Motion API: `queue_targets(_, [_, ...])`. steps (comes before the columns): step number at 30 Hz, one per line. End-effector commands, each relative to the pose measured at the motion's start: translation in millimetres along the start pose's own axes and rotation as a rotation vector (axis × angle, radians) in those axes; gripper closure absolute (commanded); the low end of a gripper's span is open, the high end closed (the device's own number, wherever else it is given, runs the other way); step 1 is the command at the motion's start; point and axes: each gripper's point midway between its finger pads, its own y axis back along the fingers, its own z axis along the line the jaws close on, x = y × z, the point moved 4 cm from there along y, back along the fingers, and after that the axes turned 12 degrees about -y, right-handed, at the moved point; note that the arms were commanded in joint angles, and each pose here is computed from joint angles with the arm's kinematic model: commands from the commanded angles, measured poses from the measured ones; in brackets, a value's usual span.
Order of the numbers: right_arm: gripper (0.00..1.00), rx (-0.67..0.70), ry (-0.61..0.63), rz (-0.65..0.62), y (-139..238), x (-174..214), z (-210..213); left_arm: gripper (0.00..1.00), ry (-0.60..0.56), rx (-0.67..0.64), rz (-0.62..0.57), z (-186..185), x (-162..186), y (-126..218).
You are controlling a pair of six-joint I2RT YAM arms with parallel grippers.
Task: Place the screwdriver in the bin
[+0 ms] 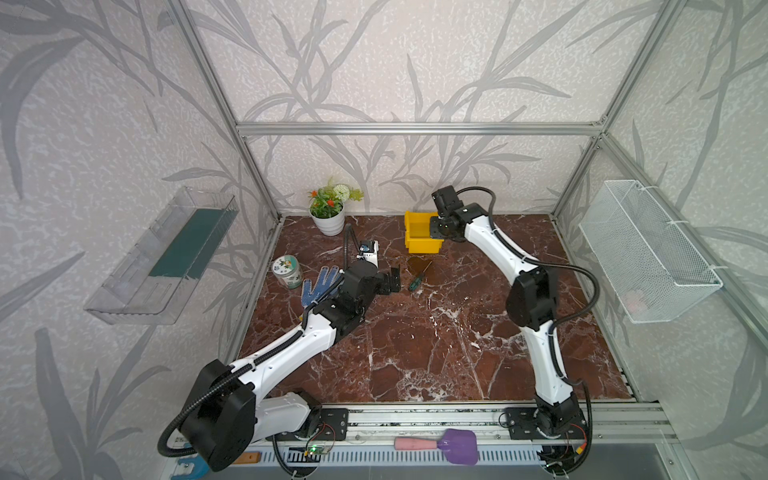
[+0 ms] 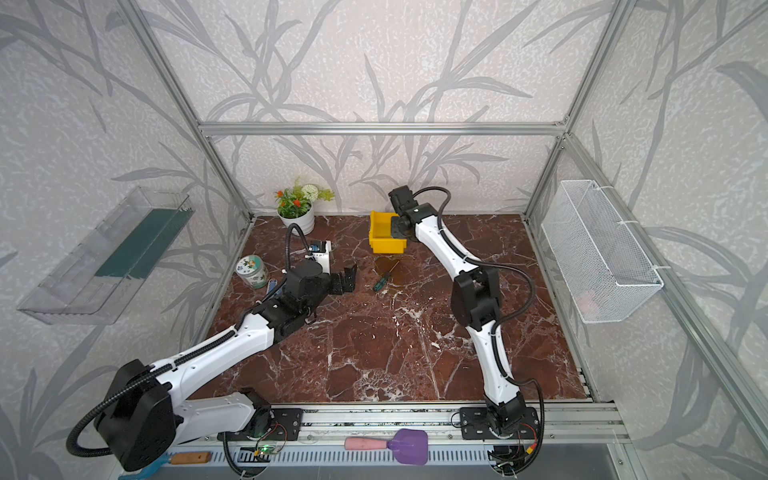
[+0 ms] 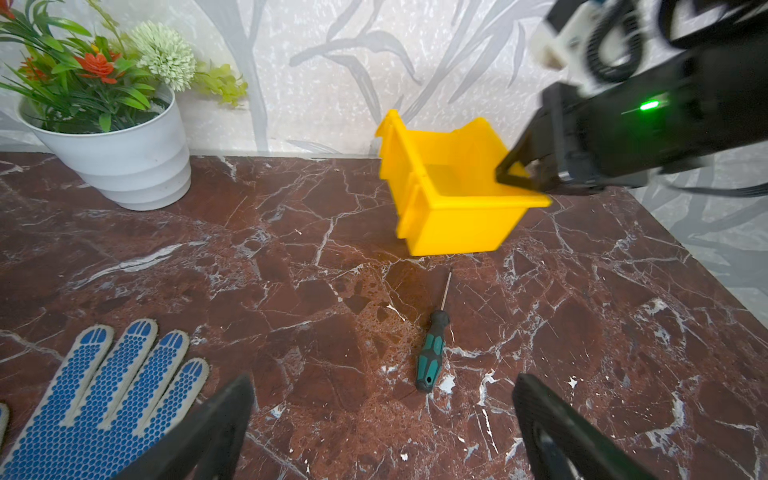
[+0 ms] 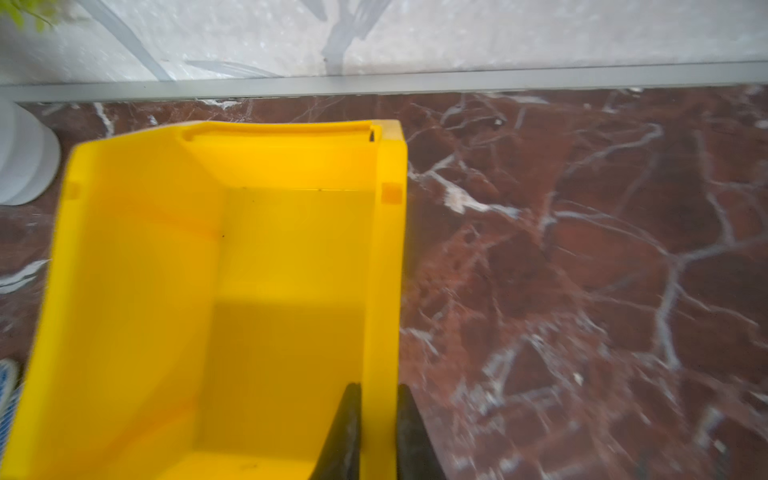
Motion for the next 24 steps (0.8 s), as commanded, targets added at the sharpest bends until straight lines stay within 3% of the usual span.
queue_targets(1, [1.0,0.001,-0.039,-0.02,29.2,6.3,-44.0,0.01,0.016,0.037,0.011,-9.6,-3.8,0.4])
queue_targets(5, [1.0,-0.003,-0.086,-0.015,43.0,43.8,-96.0,0.01,0.02,0.072,0.018,-21.4,-5.2,-2.4])
queue_targets(10, [1.0,-0.005,-0.048,0.011,46.1,91.5,-125.2,0.01,0.01,0.088,0.026,-32.2,-3.5,-6.4])
queue_targets(18, [1.0,0.083,-0.084,0.221,20.4,131.4,-139.7,0.01,-0.002,0.097,0.033,-36.9,2.3,1.2])
queue_targets(21, [1.0,0.099,-0.096,0.265,10.0,140.9,-142.3,0.01,-0.01,0.081,0.03,-32.7,3.0,6.4])
queue_targets(24, [0.94,0.094,-0.094,0.255,13.8,137.7,-140.5,0.01,-0.014,0.078,0.019,-30.3,1.2,11.0])
